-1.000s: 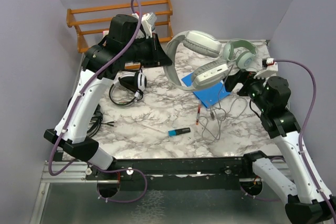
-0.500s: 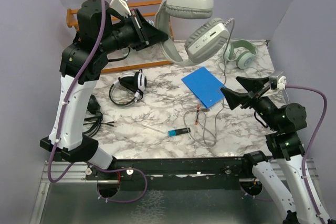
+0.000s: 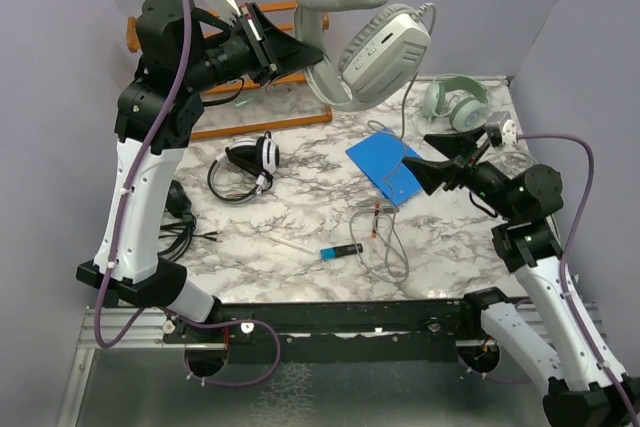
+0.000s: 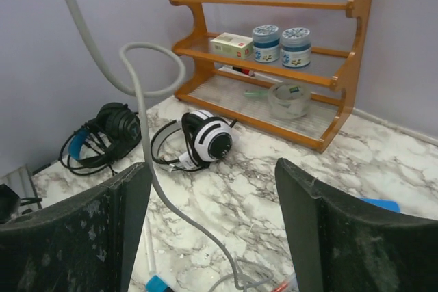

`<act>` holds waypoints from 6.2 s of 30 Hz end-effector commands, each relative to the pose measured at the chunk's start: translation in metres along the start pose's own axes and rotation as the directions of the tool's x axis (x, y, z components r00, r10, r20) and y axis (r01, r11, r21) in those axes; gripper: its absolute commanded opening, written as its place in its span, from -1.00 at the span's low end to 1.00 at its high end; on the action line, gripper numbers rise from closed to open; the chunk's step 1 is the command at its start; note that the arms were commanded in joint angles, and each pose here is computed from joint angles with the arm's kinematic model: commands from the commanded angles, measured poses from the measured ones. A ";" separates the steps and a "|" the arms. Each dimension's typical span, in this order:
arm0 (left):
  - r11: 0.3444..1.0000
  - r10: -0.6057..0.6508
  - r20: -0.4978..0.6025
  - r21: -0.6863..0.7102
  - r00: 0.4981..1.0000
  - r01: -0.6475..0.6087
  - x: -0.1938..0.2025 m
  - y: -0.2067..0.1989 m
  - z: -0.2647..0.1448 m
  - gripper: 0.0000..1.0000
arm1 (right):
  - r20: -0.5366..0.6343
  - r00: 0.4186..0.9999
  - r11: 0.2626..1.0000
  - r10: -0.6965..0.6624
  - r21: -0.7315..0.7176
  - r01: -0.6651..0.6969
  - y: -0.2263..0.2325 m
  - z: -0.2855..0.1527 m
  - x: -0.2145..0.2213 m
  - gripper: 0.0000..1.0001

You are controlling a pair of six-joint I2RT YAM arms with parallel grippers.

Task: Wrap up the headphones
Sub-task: Straighten the headphones cable at the center of the board, then wrap the headphones cable around the headphones.

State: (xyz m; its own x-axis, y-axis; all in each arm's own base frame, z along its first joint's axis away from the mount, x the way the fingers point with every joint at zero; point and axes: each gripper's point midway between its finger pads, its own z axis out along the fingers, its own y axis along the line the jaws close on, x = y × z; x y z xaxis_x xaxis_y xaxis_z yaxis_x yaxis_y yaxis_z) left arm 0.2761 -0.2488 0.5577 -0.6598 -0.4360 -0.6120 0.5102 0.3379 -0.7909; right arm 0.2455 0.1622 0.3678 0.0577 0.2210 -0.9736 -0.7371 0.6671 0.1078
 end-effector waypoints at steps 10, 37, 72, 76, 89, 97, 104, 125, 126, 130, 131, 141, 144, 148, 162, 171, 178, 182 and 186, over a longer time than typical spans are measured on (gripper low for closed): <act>0.997 -0.009 0.074 0.079 0.997 0.003 -0.031 -0.015 -0.014 -0.74 | -0.039 0.969 0.936 0.245 -0.249 -0.247 0.027 0.019 0.031 0.45; 0.998 -0.039 0.145 0.048 0.989 0.032 -0.053 0.015 -0.015 -0.73 | -0.066 0.966 0.924 0.251 -0.279 -0.259 0.040 0.005 0.058 0.82; 0.949 -0.076 0.465 -0.236 0.882 0.207 -0.086 0.096 -0.072 -0.90 | -0.175 0.913 0.657 0.370 0.744 -0.124 -0.095 -0.063 0.175 -0.94; 0.929 -0.047 0.544 -0.285 0.838 0.237 -0.090 0.109 -0.088 -0.90 | -0.057 0.911 0.431 0.409 0.892 -0.138 -0.115 -0.106 0.179 -0.96; 0.881 -0.009 0.330 -0.445 0.944 0.164 -0.039 0.176 -0.075 -0.91 | -0.191 0.955 0.887 0.226 0.445 -0.121 -0.050 -0.011 0.095 0.80; 0.894 -0.109 0.093 -0.426 0.990 0.138 0.025 0.207 -0.046 -0.92 | -0.151 0.976 0.987 0.158 0.058 -0.151 0.001 0.043 0.068 1.00; 0.943 -0.170 -0.126 -0.308 0.977 0.124 0.075 0.193 -0.008 -0.92 | -0.139 0.983 0.992 0.118 -0.035 -0.124 0.004 0.055 0.094 1.00; 0.990 -0.109 -0.345 0.045 0.932 0.133 0.127 0.110 0.005 -0.92 | -0.033 0.994 0.862 0.108 0.501 -0.078 -0.092 0.020 0.120 0.02; 0.990 -0.108 -0.357 0.049 0.928 0.134 0.131 0.109 0.006 -0.92 | -0.026 0.996 0.874 0.090 0.481 -0.066 -0.089 0.021 0.116 0.02; 0.990 -0.082 -0.395 0.073 0.915 0.120 0.144 0.105 0.010 -0.92 | -0.021 1.000 0.945 0.021 0.326 -0.013 -0.063 0.031 0.099 0.01; 0.990 -0.073 -0.402 0.080 0.913 0.114 0.147 0.103 0.011 -0.92 | -0.018 1.000 0.950 0.019 0.312 -0.012 -0.060 0.033 0.096 -0.08; 0.943 0.056 -0.382 -0.283 0.922 -0.175 0.152 0.184 0.012 -0.93 | 0.155 0.986 0.887 -0.067 0.461 -0.012 -0.072 0.017 -0.007 -0.97; 0.863 0.099 -0.405 -0.419 0.909 -0.280 0.156 0.213 0.007 -0.93 | 0.170 0.975 0.924 -0.140 0.376 0.067 -0.051 0.025 -0.045 -0.97; 0.724 0.203 -0.469 -0.519 0.859 -0.454 0.161 0.233 0.007 -0.93 | 0.141 0.962 0.971 -0.234 -0.023 0.239 0.020 0.048 -0.067 -0.97; 0.442 0.458 -0.650 -0.426 0.607 -0.789 0.167 0.222 0.030 -0.86 | 0.056 0.946 0.860 -0.318 -0.402 0.313 0.071 0.054 -0.054 -0.86; 0.333 0.647 -0.671 -0.176 0.361 -0.926 0.174 0.199 0.032 -0.99 | 0.036 0.952 0.889 -0.304 -0.350 0.297 0.065 0.052 -0.055 -0.62; 0.247 0.785 -0.556 -0.125 0.274 -0.961 0.161 0.181 0.041 -1.00 | -0.027 0.970 0.931 -0.241 -0.287 0.224 0.056 0.047 -0.045 -0.57; 0.212 0.849 -0.483 -0.058 0.213 -0.976 0.164 0.172 0.043 -1.00 | -0.062 0.977 0.958 -0.205 -0.217 0.187 0.048 0.039 -0.040 -0.60; 0.168 0.864 -0.478 -0.025 0.160 -0.985 0.166 0.175 0.043 -1.00 | -0.115 0.977 0.972 -0.181 -0.174 0.160 0.045 0.028 -0.036 -0.66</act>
State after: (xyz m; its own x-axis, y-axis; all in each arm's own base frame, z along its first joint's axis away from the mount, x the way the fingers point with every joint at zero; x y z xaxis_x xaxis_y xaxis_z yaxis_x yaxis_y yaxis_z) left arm 0.2801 -0.2817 0.2906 -0.0868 0.6610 -0.7453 0.7124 0.5642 0.4174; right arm 0.2305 0.2159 0.4166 0.1693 0.0222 -0.9853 -0.8568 0.4974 -0.1360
